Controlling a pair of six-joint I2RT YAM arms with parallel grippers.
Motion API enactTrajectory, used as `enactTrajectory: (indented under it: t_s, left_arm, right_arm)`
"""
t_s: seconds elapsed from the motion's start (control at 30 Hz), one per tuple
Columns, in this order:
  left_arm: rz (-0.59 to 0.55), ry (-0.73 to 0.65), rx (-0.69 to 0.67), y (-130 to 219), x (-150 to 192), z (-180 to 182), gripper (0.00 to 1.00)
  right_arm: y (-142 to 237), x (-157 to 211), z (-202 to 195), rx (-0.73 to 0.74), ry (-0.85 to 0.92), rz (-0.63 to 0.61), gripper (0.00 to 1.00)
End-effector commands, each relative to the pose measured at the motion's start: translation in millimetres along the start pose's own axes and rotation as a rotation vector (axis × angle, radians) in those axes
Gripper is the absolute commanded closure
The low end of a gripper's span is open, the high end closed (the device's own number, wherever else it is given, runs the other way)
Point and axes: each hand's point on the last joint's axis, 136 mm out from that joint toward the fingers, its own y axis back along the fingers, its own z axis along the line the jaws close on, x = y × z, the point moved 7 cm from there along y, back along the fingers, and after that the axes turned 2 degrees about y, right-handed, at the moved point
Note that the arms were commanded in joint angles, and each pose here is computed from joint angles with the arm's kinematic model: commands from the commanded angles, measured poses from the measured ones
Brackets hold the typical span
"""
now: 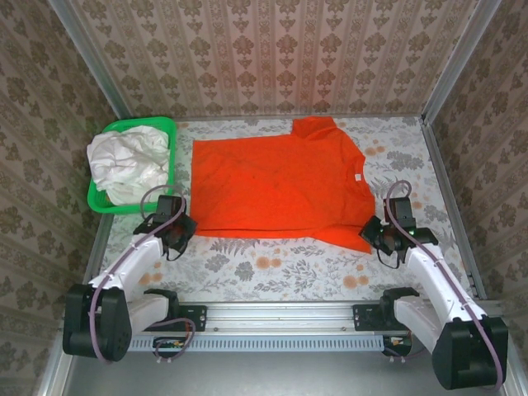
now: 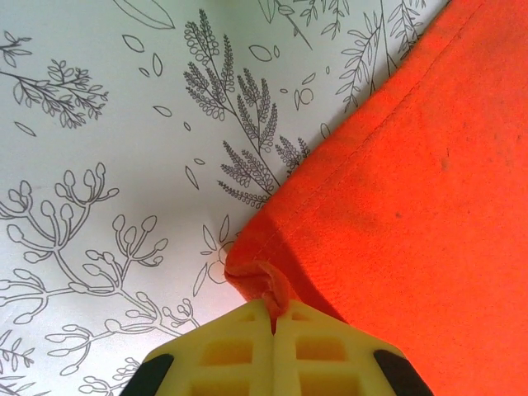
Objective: Fold and stack the t-shirts
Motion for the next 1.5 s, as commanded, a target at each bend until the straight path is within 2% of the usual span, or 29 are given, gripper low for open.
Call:
enactTrajectory:
  t_s: [0.0, 0.07, 0.13, 0.3, 0.47, 0.7, 0.93, 1.0, 1.13, 1.27, 1.47]
  left_arm:
    - [-0.005, 0.009, -0.048, -3, 2, 7, 1.00]
    - [0.008, 0.018, -0.048, -4, 3, 7, 1.00]
    - [0.016, 0.018, -0.044, -6, 4, 6, 1.00]
    - [0.016, 0.010, -0.053, -7, 4, 8, 1.00]
    - [0.033, 0.000, -0.073, -10, 7, 11, 1.00]
    - [0.040, 0.009, -0.076, -14, 7, 11, 1.00]
    - [0.043, 0.014, -0.079, -16, 7, 10, 1.00]
    - [0.039, 0.019, -0.078, -16, 7, 9, 1.00]
    - [0.035, 0.018, -0.075, -14, 6, 7, 1.00]
    - [0.028, 0.023, -0.071, -11, 5, 6, 1.00]
    - [0.010, 0.037, -0.045, -1, 3, 2, 1.00]
  right_arm:
    - [-6, -2, -2, 0.038, -0.013, 0.020, 0.64]
    - [-3, -1, -7, 0.087, -0.012, 0.018, 0.48]
    - [4, 1, -11, 0.097, 0.005, 0.001, 0.40]
    - [5, 18, -17, 0.036, 0.054, 0.022, 0.40]
    - [-12, 26, -22, 0.013, 0.040, 0.036, 0.47]
    - [-28, 13, -17, 0.028, 0.065, 0.018, 0.53]
    - [-43, 7, -12, 0.032, 0.064, 0.066, 0.59]
    - [-44, 8, -12, 0.035, 0.063, 0.083, 0.69]
    - [-34, 12, -15, 0.048, 0.056, 0.088, 1.00]
    - [-19, 19, -17, 0.044, 0.045, 0.081, 1.00]
    - [-4, 47, -33, 0.083, -0.110, 0.165, 1.00]
